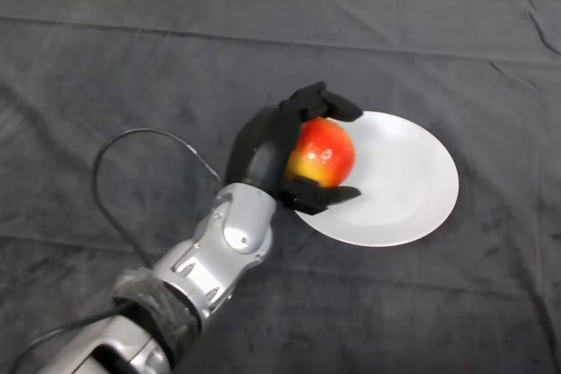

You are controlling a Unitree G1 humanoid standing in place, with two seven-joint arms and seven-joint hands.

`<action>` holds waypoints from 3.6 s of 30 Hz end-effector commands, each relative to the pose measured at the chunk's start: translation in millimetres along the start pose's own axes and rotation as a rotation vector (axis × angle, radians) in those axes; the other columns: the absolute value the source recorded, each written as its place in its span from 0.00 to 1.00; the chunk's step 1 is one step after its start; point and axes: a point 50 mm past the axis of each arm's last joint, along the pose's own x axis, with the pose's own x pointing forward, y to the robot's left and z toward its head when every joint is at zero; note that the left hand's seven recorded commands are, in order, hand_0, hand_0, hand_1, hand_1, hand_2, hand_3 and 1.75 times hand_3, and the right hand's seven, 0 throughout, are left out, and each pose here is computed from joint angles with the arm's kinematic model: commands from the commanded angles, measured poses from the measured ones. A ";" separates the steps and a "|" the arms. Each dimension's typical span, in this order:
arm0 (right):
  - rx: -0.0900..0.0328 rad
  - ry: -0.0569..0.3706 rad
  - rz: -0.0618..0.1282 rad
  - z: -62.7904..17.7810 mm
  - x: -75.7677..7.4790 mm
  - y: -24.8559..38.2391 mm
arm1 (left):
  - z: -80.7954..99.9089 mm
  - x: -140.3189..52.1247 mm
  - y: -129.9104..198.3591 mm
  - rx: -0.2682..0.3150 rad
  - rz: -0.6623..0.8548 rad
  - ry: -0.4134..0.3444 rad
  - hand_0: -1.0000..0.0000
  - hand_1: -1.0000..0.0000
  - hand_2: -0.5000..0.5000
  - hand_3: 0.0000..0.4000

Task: Move the apple to the plate

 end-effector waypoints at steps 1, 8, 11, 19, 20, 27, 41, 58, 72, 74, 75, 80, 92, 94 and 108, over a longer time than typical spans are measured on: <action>-0.009 -0.019 0.010 9.6 -0.9 2.9 | 12.4 12.9 3.3 0.024 -0.001 -0.045 0.00 0.00 0.50 1.00; -0.007 -0.019 0.011 9.7 -0.9 2.9 | 6.8 10.0 -7.0 0.055 -0.083 -0.026 0.00 0.00 0.50 1.00; -0.006 -0.019 0.011 9.7 -0.9 2.9 | 5.6 10.5 -8.4 0.068 -0.108 -0.018 0.00 0.00 0.50 1.00; -0.005 -0.019 0.012 9.8 -0.9 2.9 | 4.8 13.3 -8.0 0.086 -0.137 -0.007 1.00 1.00 0.50 0.00; -0.005 -0.019 0.012 9.8 -0.9 2.9 | 4.7 13.5 -7.7 0.087 -0.137 -0.006 1.00 1.00 0.50 0.00; -0.004 -0.019 0.012 9.8 -0.9 2.9 | 4.9 15.5 -2.2 0.079 -0.123 -0.007 1.00 1.00 0.50 0.00; -0.004 -0.019 0.013 9.8 -0.9 2.9 | -3.3 13.9 56.4 0.032 0.032 -0.047 1.00 1.00 0.50 0.00; -0.007 -0.019 0.012 9.6 -0.8 2.9 | -22.4 -33.8 164.4 -0.036 0.390 -0.080 1.00 1.00 0.50 0.00; -0.010 -0.019 0.011 9.4 -0.8 2.8 | -38.7 -98.5 226.8 -0.066 0.681 -0.074 1.00 1.00 0.50 0.00; -0.010 -0.019 0.011 9.4 -0.8 2.8 | -40.0 -108.7 233.0 -0.069 0.716 -0.072 1.00 1.00 0.50 0.00; -0.011 -0.019 0.010 9.3 -0.8 2.8 | -40.8 -115.5 236.6 -0.070 0.737 -0.071 1.00 1.00 0.50 0.00; -0.011 -0.019 0.010 9.3 -0.9 2.8 | -44.6 -147.5 251.5 -0.074 0.827 -0.065 1.00 1.00 0.50 0.00; -0.012 -0.019 0.010 9.3 -0.9 2.9 | -61.5 -218.2 284.0 -0.070 1.038 -0.024 1.00 1.00 0.50 0.00; -0.012 -0.019 0.010 9.3 -0.9 2.9 | -64.4 -227.9 289.0 -0.068 1.070 -0.014 1.00 1.00 0.50 0.00; -0.010 -0.019 0.010 9.5 -0.9 2.9 | -79.9 -272.0 311.2 -0.077 1.269 0.028 1.00 1.00 0.50 0.00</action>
